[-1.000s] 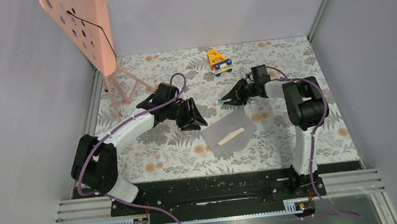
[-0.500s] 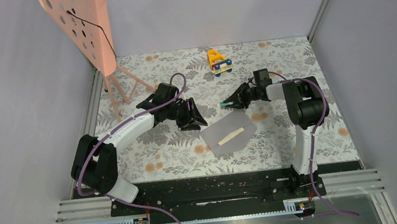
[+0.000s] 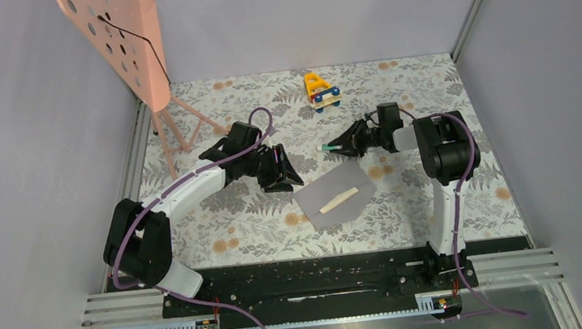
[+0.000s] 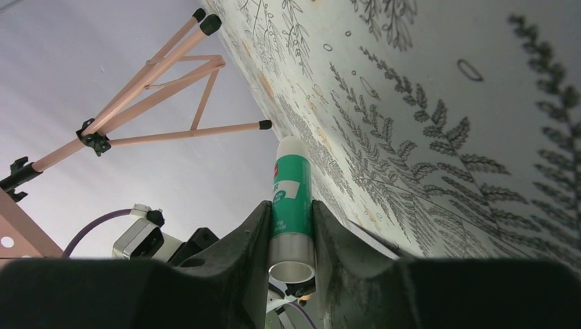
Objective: Place the letter into the envelope and seal it
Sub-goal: Place the solid glue at the center of the board.
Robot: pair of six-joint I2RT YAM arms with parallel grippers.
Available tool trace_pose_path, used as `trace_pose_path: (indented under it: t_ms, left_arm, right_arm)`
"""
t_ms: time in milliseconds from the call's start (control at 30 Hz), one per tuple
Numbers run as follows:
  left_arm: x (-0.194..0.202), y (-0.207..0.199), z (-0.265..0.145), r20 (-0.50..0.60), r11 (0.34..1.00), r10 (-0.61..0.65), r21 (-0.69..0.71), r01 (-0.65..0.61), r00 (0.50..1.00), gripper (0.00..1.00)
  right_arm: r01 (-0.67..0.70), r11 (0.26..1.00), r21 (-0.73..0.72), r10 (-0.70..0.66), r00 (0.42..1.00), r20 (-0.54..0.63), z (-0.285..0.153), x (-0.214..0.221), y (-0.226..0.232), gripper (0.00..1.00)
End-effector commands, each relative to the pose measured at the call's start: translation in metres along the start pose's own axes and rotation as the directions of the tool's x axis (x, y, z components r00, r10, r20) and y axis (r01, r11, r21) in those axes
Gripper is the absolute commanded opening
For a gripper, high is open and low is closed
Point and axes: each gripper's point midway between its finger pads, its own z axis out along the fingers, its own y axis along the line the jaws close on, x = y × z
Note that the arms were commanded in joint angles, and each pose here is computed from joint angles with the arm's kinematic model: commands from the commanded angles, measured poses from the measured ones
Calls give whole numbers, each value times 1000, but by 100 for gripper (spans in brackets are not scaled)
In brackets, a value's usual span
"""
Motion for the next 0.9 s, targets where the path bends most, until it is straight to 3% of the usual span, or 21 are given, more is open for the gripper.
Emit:
trace_pose_path:
  t_ms: [0,67,133,633,867]
  left_arm:
    - [-6,-9,-9,50,999,49,16,-50,998,47]
    - [-6,-9,-9,51,999,49,15,-49,998,47]
    - [-6,-9,-9,51,999,49,16,-50,998,47]
    - [-7,-10,-9,51,999,49,17,-50,997,47]
    - [-9,-11,-8,48,998,51,19,-52,998,47]
  right_arm:
    - [-71,996,46,73,997,-34,-4,4,-16,36]
    - [-52,995,85,54,998,-23,-7,5,-19,47]
    - [-32,995,98,34,999,-24,-9,6,-17,51]
    - [14,994,109,-12,1000,-17,-19,13,-9,52]
    - [136,986,96,-138,990,19,-35,15,28,52]
